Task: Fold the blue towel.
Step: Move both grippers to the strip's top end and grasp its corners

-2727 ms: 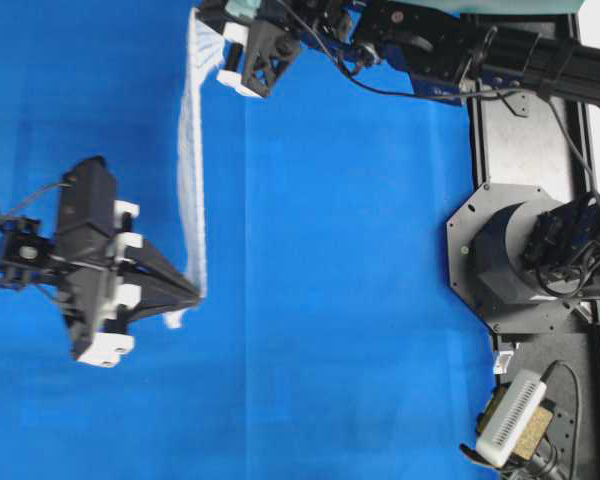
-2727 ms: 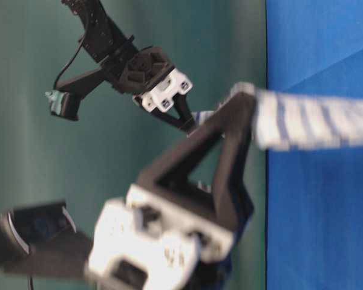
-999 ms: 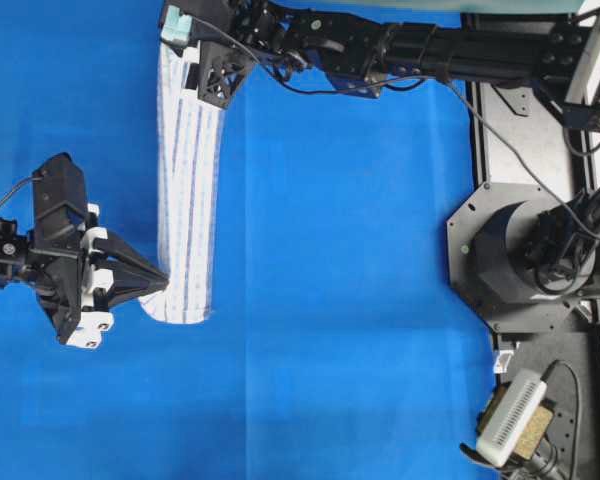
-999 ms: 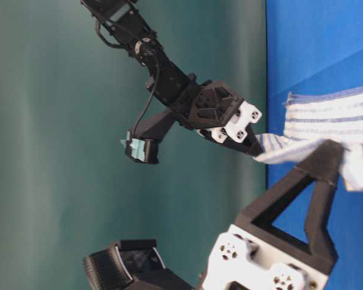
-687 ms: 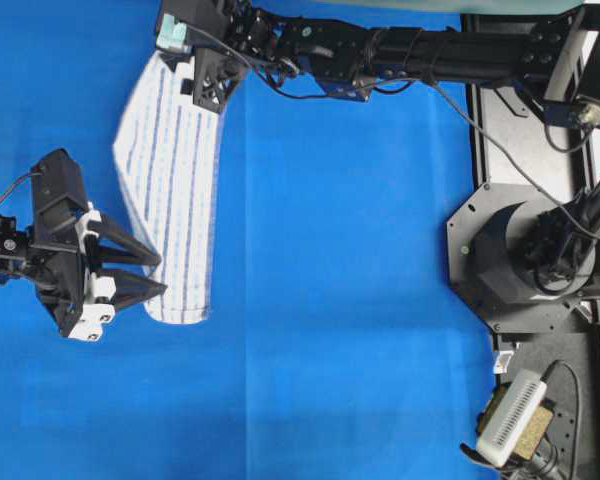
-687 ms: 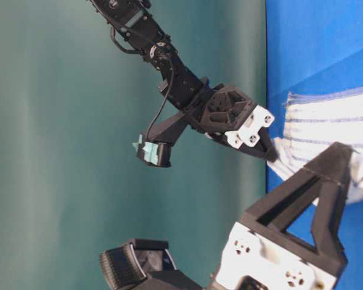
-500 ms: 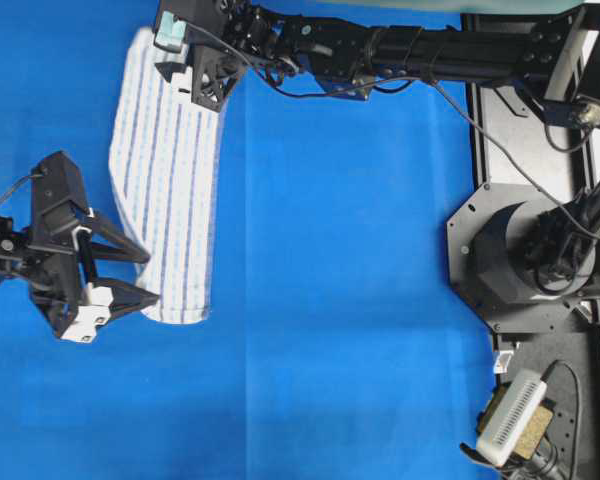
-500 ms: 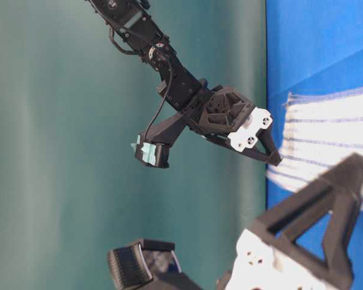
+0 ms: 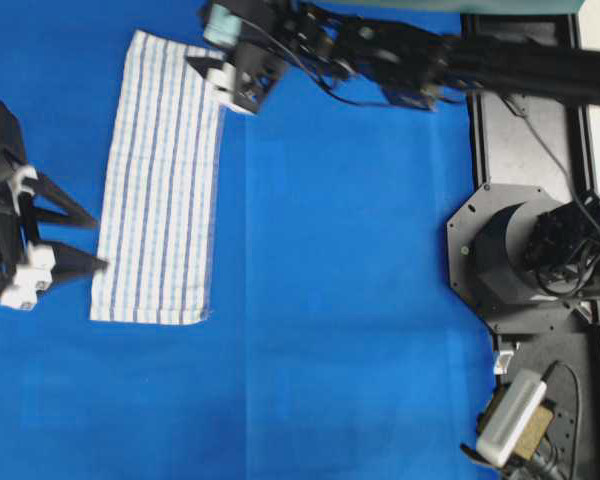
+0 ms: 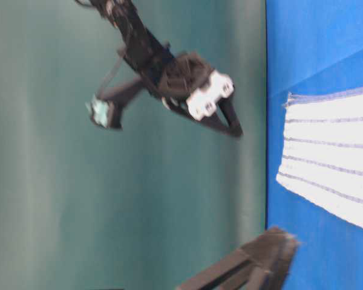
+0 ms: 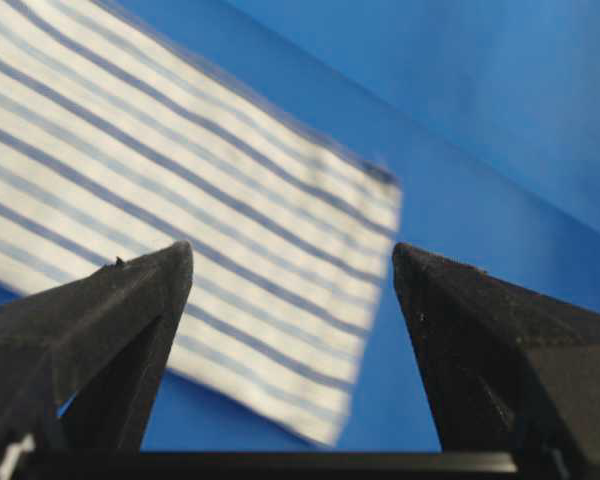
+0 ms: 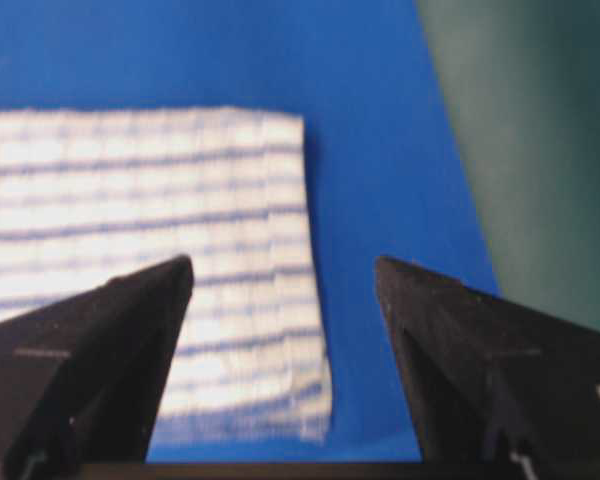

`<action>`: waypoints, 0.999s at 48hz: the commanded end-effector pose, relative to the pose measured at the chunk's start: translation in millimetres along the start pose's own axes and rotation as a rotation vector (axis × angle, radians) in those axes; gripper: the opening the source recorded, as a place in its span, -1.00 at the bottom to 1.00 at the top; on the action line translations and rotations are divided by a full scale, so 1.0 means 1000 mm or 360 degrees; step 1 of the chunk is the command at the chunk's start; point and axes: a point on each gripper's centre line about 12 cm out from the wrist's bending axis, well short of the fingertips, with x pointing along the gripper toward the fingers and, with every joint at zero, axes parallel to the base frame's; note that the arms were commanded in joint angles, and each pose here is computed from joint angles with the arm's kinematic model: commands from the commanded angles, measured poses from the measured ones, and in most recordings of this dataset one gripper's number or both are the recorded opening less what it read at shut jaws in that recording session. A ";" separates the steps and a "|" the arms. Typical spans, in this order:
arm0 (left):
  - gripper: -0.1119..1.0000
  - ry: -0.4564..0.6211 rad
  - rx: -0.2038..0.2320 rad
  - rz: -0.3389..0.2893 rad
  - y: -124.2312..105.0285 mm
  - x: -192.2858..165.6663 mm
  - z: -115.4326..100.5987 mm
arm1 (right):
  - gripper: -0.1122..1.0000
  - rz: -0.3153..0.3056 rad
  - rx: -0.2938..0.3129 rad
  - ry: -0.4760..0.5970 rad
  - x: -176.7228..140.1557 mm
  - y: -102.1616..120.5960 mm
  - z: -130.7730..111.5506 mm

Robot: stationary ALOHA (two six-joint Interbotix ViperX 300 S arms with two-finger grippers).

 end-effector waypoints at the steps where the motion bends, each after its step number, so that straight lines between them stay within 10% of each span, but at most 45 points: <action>1: 0.55 -0.0102 0.0046 0.0029 0.010 -0.008 0.019 | 0.76 -0.0008 0.0043 -0.0090 -0.024 -0.001 0.008; 20: 0.56 -0.0205 0.0302 0.0305 0.066 -0.018 0.050 | 0.76 0.0051 0.0204 -0.0085 -0.060 0.018 -0.024; 48: 0.56 -0.0315 0.0270 0.0477 0.103 -0.016 0.076 | 0.76 0.0005 0.0279 -0.0073 -0.055 0.005 -0.025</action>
